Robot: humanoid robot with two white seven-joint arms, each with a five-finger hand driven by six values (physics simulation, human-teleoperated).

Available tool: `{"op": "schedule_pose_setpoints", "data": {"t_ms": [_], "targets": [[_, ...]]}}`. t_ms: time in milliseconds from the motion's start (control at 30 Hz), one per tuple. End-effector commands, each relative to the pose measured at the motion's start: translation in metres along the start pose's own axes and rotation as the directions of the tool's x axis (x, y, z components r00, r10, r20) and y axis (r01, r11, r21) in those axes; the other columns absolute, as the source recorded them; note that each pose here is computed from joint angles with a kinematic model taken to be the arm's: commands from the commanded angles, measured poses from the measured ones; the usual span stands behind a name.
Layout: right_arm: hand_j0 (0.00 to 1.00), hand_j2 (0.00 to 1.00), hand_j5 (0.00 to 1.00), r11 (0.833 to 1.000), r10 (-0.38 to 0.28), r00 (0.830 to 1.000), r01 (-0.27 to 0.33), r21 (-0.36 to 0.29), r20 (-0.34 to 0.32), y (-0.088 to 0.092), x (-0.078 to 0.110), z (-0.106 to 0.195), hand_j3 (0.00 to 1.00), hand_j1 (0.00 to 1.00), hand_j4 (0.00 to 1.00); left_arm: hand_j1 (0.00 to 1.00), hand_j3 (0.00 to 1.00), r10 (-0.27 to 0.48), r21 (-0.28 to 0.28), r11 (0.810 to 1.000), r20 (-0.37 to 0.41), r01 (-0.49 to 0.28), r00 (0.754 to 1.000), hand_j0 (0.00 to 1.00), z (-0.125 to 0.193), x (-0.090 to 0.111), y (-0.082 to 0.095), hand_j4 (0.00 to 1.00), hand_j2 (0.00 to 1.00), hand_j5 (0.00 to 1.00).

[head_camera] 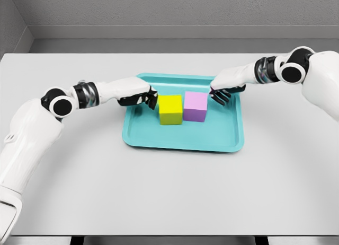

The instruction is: Push two cubes

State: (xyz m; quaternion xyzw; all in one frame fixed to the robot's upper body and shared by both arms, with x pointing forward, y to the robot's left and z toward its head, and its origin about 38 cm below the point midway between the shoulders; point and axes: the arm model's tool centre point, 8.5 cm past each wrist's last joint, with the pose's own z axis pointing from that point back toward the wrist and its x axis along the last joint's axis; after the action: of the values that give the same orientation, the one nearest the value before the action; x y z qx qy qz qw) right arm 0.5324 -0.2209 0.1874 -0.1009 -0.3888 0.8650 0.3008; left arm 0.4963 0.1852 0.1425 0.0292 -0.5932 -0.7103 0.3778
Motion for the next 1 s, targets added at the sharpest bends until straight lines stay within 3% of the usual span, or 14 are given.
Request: {"op": "schedule_pose_setpoints", "data": {"t_ms": [0, 133, 400, 800, 967], "targets": [[0.13, 0.13, 0.13, 1.000, 0.000, 1.000, 0.000, 0.005, -0.010, 0.001, -0.002, 0.001, 0.13, 0.13, 0.13, 0.30, 0.30, 0.023, 0.009, 1.000, -0.006, -0.023, 1.000, 0.30, 0.002, -0.004, -0.001, 0.30, 0.30, 0.30], [0.13, 0.13, 0.13, 1.000, 0.012, 1.000, -0.012, -0.007, -0.016, -0.008, -0.003, 0.005, 0.13, 0.13, 0.13, 0.30, 0.30, 0.043, 0.039, 0.998, -0.012, -0.042, 0.999, 0.30, 0.006, -0.008, 0.004, 0.30, 0.30, 0.30], [0.13, 0.13, 0.13, 0.999, 0.053, 0.999, -0.053, -0.012, 0.000, -0.024, 0.008, -0.005, 0.13, 0.13, 0.13, 0.30, 0.30, 0.117, 0.014, 0.993, -0.023, -0.117, 0.993, 0.30, -0.009, -0.014, -0.017, 0.30, 0.30, 0.30], [0.13, 0.13, 0.13, 0.995, 0.096, 0.995, -0.096, -0.002, 0.014, -0.032, 0.019, -0.015, 0.13, 0.13, 0.13, 0.30, 0.30, 0.114, 0.020, 0.993, 0.004, -0.114, 0.993, 0.30, -0.020, -0.005, -0.012, 0.30, 0.30, 0.30], [0.13, 0.13, 0.13, 0.996, 0.094, 0.995, -0.094, -0.003, 0.009, -0.032, 0.017, -0.013, 0.13, 0.13, 0.13, 0.30, 0.30, 0.115, 0.024, 0.993, -0.010, -0.115, 0.993, 0.30, -0.013, -0.010, -0.012, 0.30, 0.30, 0.30]]}}
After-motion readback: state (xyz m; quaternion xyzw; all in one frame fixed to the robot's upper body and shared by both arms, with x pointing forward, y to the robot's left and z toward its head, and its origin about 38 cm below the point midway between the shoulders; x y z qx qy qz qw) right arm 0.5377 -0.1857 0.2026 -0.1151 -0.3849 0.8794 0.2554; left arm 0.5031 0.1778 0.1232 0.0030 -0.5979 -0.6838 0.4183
